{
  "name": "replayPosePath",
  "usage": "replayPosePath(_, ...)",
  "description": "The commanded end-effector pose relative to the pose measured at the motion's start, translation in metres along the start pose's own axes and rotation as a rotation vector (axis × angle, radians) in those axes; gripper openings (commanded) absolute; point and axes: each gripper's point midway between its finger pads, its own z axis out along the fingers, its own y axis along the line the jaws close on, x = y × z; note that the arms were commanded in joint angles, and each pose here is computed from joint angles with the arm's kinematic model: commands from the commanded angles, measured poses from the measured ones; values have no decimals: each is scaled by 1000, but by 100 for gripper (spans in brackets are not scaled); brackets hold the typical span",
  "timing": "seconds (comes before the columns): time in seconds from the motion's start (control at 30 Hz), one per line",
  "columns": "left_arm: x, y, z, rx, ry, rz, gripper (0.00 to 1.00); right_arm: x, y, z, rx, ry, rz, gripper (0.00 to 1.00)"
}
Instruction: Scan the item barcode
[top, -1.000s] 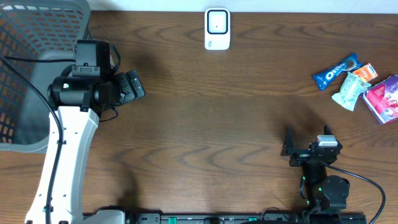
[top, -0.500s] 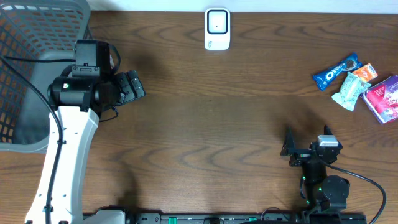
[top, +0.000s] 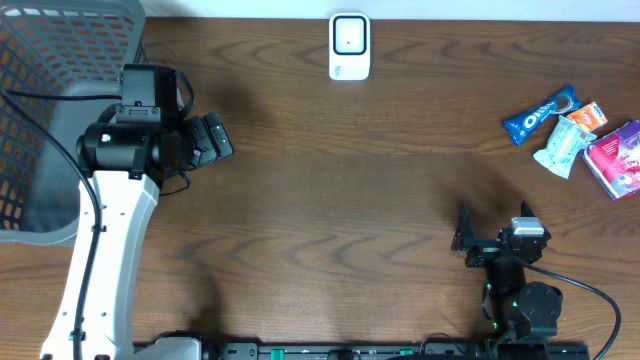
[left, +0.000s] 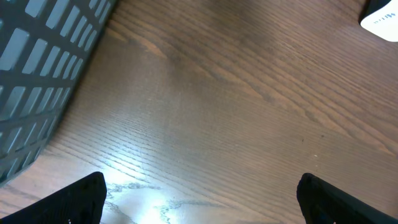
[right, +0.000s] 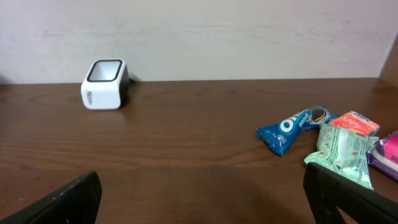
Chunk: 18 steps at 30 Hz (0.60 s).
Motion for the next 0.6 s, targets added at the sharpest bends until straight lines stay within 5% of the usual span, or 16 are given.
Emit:
replayPosePath(0.0, -2, 2, 0, -11, -7, -4, 98, 0, 2, 0, -13, -2, 17, 99)
replayPosePath(0.57, -2, 3, 0, -16, -5, -4, 98, 0, 2, 0, -13, -2, 18, 99)
